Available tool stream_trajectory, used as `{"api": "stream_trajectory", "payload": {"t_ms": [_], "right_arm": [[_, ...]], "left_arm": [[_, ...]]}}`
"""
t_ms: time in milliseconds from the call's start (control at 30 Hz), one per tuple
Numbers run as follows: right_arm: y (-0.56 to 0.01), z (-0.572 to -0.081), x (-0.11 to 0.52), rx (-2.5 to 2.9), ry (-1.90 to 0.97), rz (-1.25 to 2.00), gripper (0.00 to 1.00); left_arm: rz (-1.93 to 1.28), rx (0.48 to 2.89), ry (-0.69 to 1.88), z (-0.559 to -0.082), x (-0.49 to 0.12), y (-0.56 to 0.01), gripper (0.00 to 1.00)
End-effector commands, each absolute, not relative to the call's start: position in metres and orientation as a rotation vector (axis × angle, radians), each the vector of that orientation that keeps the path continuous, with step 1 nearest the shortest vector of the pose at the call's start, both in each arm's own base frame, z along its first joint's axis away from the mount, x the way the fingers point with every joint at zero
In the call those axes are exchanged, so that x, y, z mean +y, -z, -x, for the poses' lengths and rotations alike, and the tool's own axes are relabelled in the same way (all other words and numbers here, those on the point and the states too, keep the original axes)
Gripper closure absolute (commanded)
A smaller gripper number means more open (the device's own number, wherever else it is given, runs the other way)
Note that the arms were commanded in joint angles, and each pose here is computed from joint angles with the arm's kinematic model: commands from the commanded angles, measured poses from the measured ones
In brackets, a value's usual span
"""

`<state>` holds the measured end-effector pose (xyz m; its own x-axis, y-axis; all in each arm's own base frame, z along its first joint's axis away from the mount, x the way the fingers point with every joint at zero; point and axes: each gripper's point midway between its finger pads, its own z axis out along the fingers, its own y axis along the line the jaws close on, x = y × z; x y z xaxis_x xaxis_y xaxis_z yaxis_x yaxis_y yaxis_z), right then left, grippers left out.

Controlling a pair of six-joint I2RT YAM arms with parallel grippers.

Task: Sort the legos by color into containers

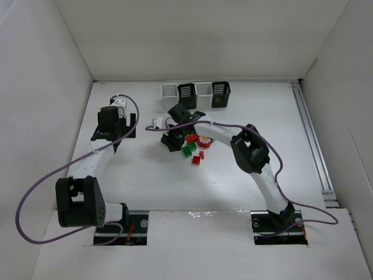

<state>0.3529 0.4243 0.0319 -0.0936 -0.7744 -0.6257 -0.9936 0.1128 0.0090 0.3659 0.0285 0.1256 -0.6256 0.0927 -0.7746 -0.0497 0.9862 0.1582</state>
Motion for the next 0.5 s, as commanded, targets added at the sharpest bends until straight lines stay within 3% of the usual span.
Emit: {"api": "stream_trajectory", "payload": {"t_ms": [0,67,200,467], "right_arm": [[-0.052,-0.361,0.422,1.887,-0.557,1.670,0.68],[-0.084,-0.369,0.415,1.881,-0.579,1.612,0.75],[-0.181,-0.411,0.389,1.846,-0.605,1.349,0.76],[-0.238,-0.514,0.262,1.983,-0.488,0.844,0.76]], "left_arm": [[-0.028,2.146,-0.172,-0.380,0.025,-0.161,0.01],[-0.041,2.137,-0.147,-0.377,0.021,-0.166,0.01],[-0.030,2.103,-0.112,-0.376,0.017,-0.177,0.01],[-0.043,2.055,-0.087,-0.373,0.012,-0.196,0.01]]}}
